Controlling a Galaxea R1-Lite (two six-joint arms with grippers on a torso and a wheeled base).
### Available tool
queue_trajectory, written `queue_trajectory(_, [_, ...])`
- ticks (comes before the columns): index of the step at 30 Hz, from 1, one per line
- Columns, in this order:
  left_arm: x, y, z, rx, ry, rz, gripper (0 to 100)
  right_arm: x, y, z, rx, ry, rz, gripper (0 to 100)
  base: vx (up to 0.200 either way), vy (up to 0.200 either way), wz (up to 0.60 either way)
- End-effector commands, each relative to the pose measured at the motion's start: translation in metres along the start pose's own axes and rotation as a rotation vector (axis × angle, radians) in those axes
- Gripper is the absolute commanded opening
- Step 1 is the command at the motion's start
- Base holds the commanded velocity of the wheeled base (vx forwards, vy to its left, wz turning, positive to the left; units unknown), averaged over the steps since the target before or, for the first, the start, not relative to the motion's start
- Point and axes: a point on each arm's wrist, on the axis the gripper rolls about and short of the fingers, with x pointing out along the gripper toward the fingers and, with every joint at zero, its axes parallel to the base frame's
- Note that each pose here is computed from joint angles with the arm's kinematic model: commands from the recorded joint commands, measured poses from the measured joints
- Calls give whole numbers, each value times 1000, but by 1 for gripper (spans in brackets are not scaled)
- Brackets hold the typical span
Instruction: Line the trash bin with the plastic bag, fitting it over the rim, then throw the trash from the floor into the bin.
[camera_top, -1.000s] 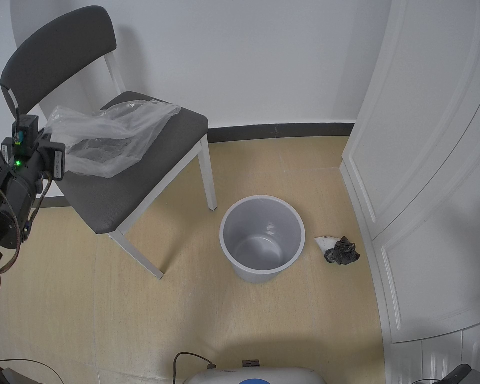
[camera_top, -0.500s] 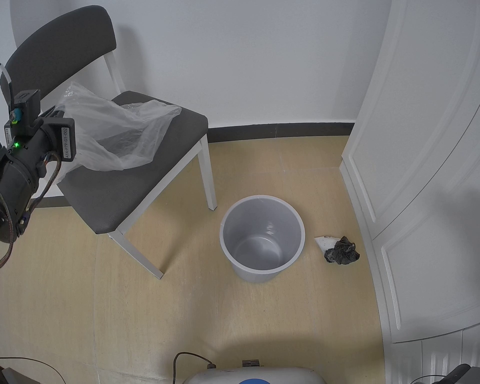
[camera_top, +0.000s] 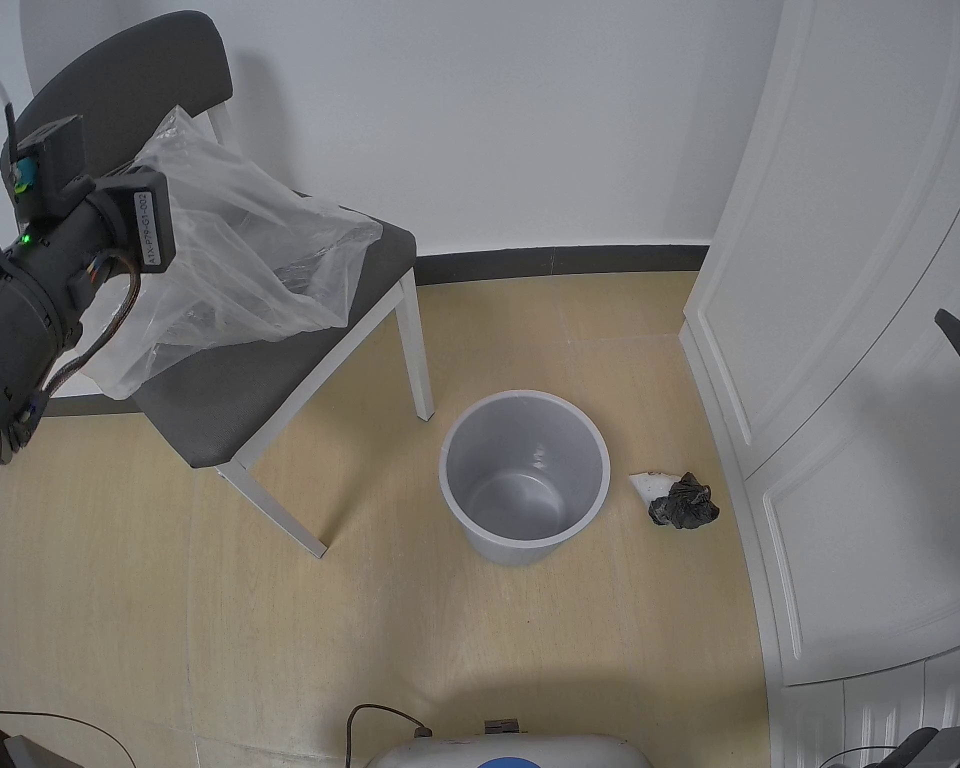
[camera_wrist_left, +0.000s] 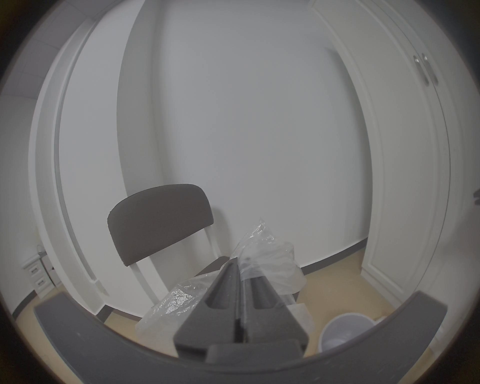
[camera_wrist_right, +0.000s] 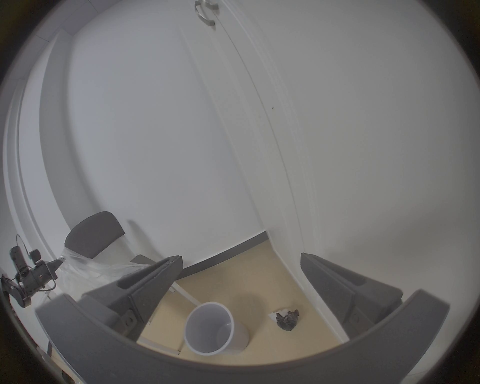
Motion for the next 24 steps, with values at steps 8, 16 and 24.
queue_trajectory(8, [-5,-17,32,-75,-52,-100,0,30,26,-18,39,45,145,100,0,0,0])
queue_trajectory(16, [-13,-24,82,-138,-92,-208,0,55,34,-44,33,124,162,100,0,0,0])
queue_trajectory(24, [-24,-24,99,-125,-87,-284,0,58,35,-49,64,133,179,100,0,0,0])
